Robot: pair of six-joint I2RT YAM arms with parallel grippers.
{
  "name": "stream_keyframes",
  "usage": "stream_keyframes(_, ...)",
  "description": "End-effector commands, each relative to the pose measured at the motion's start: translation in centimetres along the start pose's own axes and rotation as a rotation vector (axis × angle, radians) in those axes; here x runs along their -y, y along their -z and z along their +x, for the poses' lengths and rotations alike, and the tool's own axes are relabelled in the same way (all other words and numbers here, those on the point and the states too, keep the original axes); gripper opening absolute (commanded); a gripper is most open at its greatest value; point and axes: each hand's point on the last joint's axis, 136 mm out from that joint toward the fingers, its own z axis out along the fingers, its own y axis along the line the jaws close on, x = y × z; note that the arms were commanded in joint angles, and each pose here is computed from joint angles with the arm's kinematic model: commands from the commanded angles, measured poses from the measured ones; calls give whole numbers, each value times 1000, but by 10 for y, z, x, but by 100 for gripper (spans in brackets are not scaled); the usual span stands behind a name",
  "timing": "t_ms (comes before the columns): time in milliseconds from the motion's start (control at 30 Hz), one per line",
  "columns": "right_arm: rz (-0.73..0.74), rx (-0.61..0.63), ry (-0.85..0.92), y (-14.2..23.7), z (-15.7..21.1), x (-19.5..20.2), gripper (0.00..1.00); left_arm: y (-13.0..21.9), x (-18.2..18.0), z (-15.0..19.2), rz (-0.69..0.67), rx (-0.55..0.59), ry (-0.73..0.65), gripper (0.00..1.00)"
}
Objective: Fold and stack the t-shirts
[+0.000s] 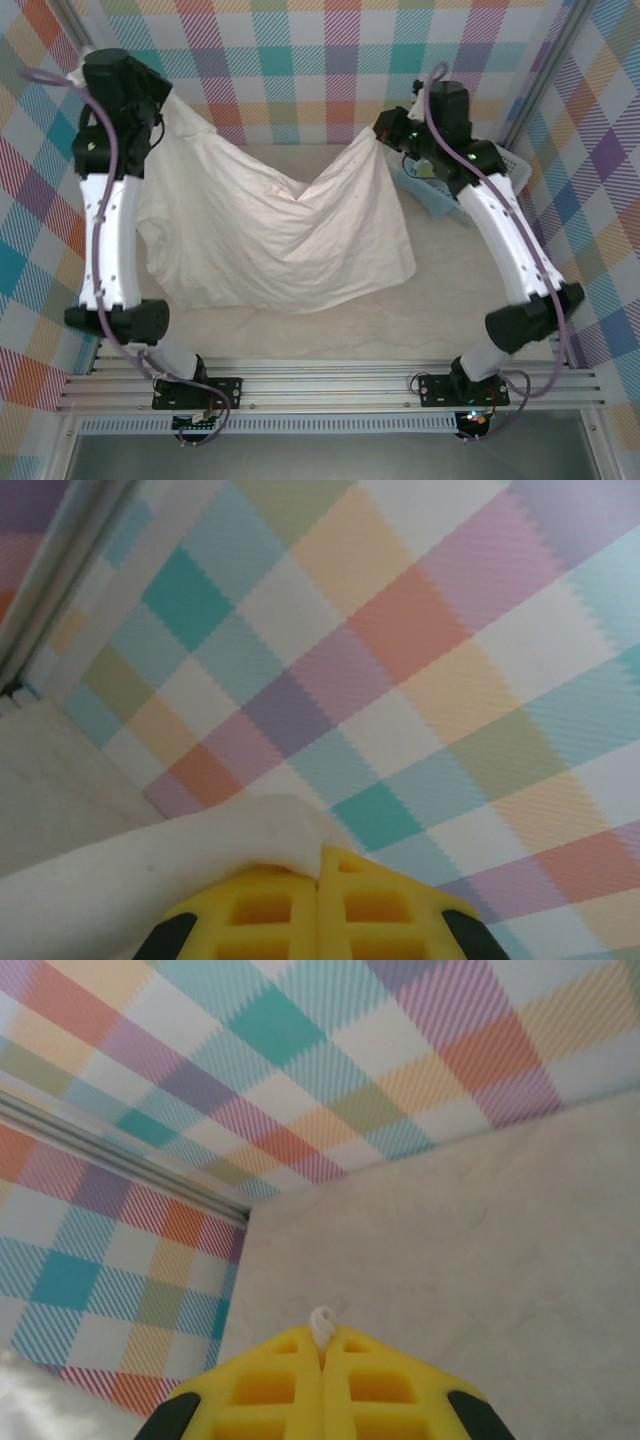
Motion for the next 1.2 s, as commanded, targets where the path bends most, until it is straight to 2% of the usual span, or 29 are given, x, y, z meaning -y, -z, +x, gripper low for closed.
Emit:
stream_keyframes(0,-132,8,-36,-14,-21,-23,0,-17,20,-10,128,-40,-1,0)
stream_keyframes(100,-155,13,9,-33,-33,-29,0,-28,31,-23,202,-52,22,0)
stream_keyframes(167,-162,31,27,-36,-46,-35,0,-24,46,-41,274,-34,44,0)
stream_keyframes(267,-175,90,34,-29,-69,-41,0,-2,70,-68,389,15,66,0)
stream_keyframes(400,-172,166,29,-9,-98,-43,0,46,98,-100,527,83,95,0)
stream_keyframes(533,-169,197,19,8,-111,-37,0,89,101,-105,530,92,86,0)
stream_keyframes(633,-157,167,20,12,-101,-31,0,109,83,-91,450,49,68,0)
stream_keyframes(733,-116,92,-14,4,-70,-7,0,108,28,-49,259,-51,84,0)
stream_keyframes(800,-53,39,-52,-3,-36,25,0,109,-31,-4,104,-125,129,0)
stream_keyframes(833,-15,7,-65,-7,-16,43,0,114,-51,16,72,-158,158,0)
stream_keyframes(1000,228,-197,-155,-15,103,149,0,138,-182,157,-176,-433,233,0)
stream_keyframes(1067,303,-288,-194,-14,150,184,5,152,-228,209,-260,-533,270,2)
stream_keyframes(1100,339,-339,-216,-14,169,198,12,156,-246,229,-300,-577,287,6)
stream_keyframes(1133,382,-410,-246,-14,190,211,22,162,-263,249,-337,-622,306,11)
stream_keyframes(1167,420,-484,-273,-13,207,220,28,166,-276,265,-363,-658,319,21)
